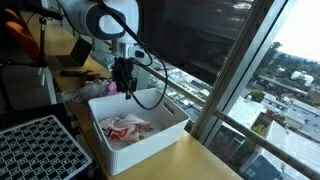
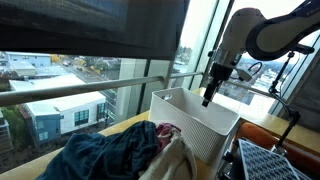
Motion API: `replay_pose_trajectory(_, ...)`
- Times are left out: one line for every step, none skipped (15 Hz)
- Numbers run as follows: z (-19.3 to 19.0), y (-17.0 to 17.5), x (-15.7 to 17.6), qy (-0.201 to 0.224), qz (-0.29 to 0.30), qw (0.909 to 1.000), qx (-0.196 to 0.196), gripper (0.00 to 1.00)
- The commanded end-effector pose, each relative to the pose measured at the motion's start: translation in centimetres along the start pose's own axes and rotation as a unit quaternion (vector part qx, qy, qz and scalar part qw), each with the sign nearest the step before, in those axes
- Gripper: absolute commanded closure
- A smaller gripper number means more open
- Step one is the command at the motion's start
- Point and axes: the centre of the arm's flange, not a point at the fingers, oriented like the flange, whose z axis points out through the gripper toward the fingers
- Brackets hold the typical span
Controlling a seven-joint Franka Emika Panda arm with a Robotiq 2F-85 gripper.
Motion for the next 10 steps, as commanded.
replay_pose_trajectory(-2.0,-6.8,0.3,0.020,-0.047,0.9986,-0.010,0.00)
replay_pose_trajectory(-2.2,-9.9,0.7,0.023,-0.066,0.9974,-0.014,0.00)
replay_pose_trajectory(-2.6,-13.0,0.7,0.027,-0.086,0.9958,-0.018,0.00)
replay_pose_trajectory(-2.9,-15.7,0.9,0.031,-0.104,0.9939,-0.021,0.00)
replay_pose_trajectory(-3.1,-19.0,1.1,0.035,-0.122,0.9916,-0.025,0.00)
replay_pose_trajectory(-3.6,-21.6,1.1,0.040,-0.139,0.9891,-0.028,0.00)
replay_pose_trajectory(-3.8,-24.6,1.2,0.044,-0.156,0.9863,-0.032,0.00)
replay_pose_trajectory(-4.0,-26.9,1.2,0.047,-0.171,0.9836,-0.033,0.00)
replay_pose_trajectory(-4.2,-28.7,1.2,0.049,-0.185,0.9810,-0.034,0.00)
replay_pose_trajectory(-3.8,-30.5,1.5,0.049,-0.197,0.9785,-0.035,0.00)
